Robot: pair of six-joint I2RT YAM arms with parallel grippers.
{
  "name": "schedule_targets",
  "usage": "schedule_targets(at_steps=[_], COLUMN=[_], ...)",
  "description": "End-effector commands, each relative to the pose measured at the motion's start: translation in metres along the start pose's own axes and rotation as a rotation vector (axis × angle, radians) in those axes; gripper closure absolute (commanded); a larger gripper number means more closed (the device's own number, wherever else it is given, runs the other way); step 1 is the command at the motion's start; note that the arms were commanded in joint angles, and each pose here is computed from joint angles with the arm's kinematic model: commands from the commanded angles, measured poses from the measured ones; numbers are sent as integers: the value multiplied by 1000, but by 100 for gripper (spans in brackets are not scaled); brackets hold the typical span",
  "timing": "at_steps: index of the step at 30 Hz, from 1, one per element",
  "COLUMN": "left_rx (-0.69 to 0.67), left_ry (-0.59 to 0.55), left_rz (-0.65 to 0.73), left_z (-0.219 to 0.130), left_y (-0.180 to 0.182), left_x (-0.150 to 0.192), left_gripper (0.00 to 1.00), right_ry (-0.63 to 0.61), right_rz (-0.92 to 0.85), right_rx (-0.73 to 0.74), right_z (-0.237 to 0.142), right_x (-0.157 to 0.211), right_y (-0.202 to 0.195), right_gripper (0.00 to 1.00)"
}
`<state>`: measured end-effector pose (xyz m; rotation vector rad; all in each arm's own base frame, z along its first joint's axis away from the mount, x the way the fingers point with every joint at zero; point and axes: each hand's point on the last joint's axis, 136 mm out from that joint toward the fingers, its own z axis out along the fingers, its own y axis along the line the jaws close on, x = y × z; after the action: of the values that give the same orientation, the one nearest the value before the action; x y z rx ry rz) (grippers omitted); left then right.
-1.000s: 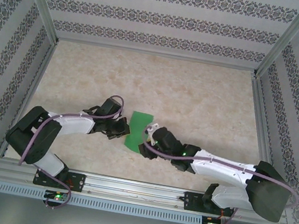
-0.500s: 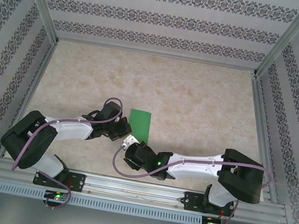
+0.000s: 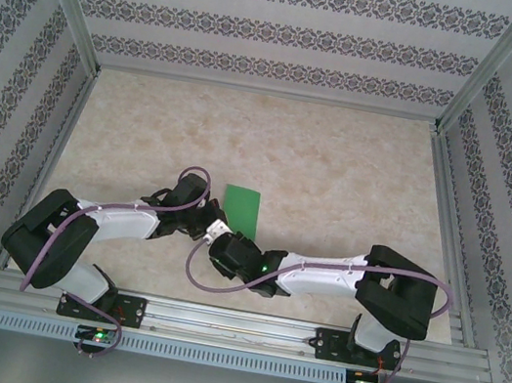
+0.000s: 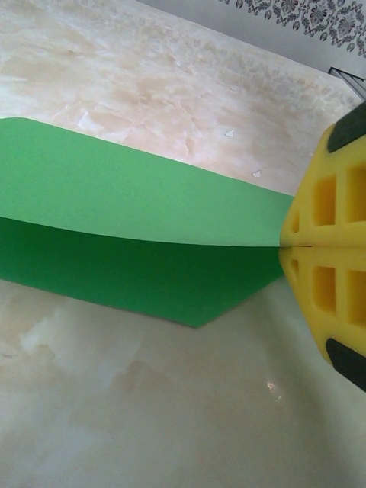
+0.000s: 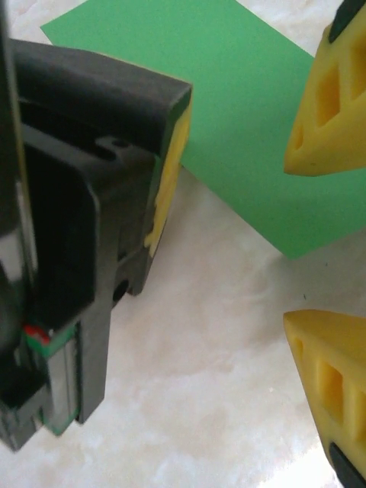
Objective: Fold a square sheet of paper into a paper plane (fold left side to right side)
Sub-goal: Third fold the triangle at the center of the table.
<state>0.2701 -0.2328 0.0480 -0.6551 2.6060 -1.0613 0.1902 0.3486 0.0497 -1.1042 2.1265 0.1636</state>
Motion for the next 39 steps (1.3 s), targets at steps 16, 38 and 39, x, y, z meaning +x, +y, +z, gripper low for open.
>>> schedule_targets(at_steps=[16,38,39], left_rx=[36,212,212], left_ry=[22,156,167], left_rz=[49,213,220], left_z=[-3,1,5], left_y=[-14,-44,-44], left_x=[-3,-51,-51], left_gripper=[75,84,86], right_ry=[-26,-71,-67], right_rz=[72,509,514], right_rx=[-88,-456,-461], right_z=[5,6,7], right_x=[-6,-1,0], right_y=[-9,2,2], right_gripper=[100,100,100])
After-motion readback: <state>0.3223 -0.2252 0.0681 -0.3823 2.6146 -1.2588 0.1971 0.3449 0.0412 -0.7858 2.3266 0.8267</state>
